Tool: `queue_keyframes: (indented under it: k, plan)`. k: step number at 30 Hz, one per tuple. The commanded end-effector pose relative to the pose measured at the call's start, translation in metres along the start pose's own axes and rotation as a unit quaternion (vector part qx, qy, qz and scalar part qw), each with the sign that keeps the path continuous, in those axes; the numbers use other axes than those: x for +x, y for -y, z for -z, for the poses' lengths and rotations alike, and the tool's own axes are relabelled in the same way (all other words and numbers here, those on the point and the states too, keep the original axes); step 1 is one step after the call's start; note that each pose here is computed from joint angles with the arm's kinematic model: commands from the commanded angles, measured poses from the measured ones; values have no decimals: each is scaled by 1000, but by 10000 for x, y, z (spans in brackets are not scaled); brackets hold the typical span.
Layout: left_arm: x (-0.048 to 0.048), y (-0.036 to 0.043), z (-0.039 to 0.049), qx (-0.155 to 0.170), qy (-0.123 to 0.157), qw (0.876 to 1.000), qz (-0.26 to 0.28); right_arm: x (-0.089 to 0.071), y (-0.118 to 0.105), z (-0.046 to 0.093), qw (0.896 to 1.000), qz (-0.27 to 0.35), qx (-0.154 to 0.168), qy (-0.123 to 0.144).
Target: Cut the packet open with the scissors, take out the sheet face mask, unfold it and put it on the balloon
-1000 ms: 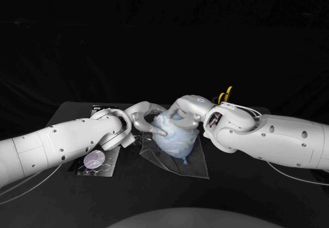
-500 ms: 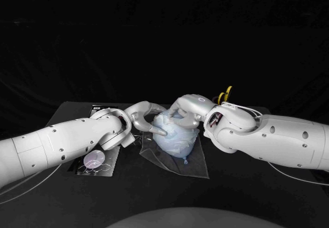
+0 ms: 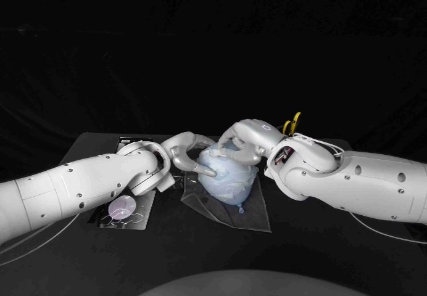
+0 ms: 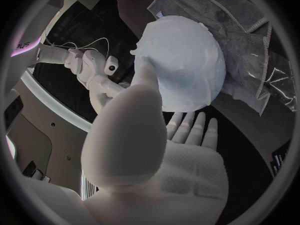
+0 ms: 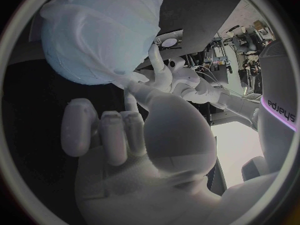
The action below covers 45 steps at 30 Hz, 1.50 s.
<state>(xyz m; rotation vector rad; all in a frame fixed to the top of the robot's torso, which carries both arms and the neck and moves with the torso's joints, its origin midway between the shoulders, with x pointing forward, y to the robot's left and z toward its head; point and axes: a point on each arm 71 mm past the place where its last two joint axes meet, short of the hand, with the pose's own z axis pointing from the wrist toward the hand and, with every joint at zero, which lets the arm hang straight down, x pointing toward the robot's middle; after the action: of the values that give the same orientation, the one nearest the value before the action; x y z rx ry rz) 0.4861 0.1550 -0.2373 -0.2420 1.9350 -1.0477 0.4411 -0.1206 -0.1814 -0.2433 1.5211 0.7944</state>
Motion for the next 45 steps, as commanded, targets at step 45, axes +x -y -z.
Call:
queue_keyframes:
  k: [45]
  plan:
    - [47, 2, -10, -10, -18, 1000, 2, -108, 186, -45, 998, -29, 25, 47]
